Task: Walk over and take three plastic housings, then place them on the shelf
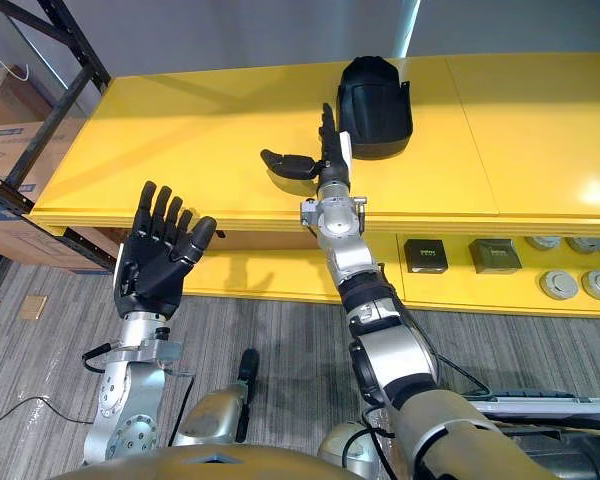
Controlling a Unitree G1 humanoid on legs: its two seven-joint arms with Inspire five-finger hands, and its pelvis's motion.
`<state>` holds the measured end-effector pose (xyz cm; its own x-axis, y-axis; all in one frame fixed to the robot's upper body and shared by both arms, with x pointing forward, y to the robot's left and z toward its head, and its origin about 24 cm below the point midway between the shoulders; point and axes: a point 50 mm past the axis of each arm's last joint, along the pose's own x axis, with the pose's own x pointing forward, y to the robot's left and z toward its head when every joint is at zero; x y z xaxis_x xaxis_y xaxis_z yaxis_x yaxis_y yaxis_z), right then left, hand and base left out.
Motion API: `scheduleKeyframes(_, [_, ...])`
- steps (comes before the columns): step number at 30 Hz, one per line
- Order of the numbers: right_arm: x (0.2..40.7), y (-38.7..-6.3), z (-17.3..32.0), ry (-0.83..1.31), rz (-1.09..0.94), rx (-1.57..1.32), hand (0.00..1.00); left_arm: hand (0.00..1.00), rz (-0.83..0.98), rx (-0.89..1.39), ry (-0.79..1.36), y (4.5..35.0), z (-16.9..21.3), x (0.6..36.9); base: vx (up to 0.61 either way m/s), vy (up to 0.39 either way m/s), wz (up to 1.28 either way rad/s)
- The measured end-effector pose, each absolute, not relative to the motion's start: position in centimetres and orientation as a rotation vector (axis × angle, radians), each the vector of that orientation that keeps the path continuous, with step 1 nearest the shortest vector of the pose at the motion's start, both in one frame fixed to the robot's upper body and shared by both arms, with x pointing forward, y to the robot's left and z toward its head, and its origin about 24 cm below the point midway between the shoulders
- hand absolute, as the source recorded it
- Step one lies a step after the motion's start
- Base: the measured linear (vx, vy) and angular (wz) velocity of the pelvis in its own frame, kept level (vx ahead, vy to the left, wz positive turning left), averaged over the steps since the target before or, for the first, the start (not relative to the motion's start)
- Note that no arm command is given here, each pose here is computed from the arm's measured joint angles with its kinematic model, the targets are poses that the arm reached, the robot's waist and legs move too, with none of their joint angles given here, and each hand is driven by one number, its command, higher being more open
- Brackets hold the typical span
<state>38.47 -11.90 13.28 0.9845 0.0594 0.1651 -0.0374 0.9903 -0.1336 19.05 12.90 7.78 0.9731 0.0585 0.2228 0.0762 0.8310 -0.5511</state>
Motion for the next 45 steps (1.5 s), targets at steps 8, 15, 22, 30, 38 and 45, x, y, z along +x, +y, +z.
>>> scheduleKeyframes(8, [34.7,-10.3,15.4,-0.396,0.242,-0.059,1.00,1.00,-0.053,-0.562,-0.264,13.0,8.3,19.4,0.00,-0.002,-0.05])
scheduleKeyframes(15, [28.1,-11.4,14.8,-0.533,0.243,0.052,1.00,1.00,-0.044,-0.547,-0.278,13.5,8.4,19.4,0.01,0.009,-0.54])
scheduleKeyframes(22, [23.1,-17.9,10.6,-0.398,-0.171,0.119,1.00,1.00,-0.094,-0.554,-0.295,12.7,8.8,19.6,0.03,0.007,-0.71])
scheduleKeyframes(30, [15.8,-24.6,7.5,-0.225,-0.491,-0.024,1.00,1.00,-0.055,-0.551,-0.384,12.8,9.9,19.6,0.03,-0.002,-1.11])
scheduleKeyframes(38, [15.9,-22.6,7.1,-0.240,-0.343,0.126,1.00,1.00,0.126,-0.558,-0.445,14.6,11.1,19.4,0.06,0.074,-0.89])
scheduleKeyframes(45, [17.2,-18.5,6.4,-0.219,-0.275,0.258,1.00,1.00,0.153,-0.532,-0.503,14.6,11.7,19.1,-0.05,0.089,-0.05])
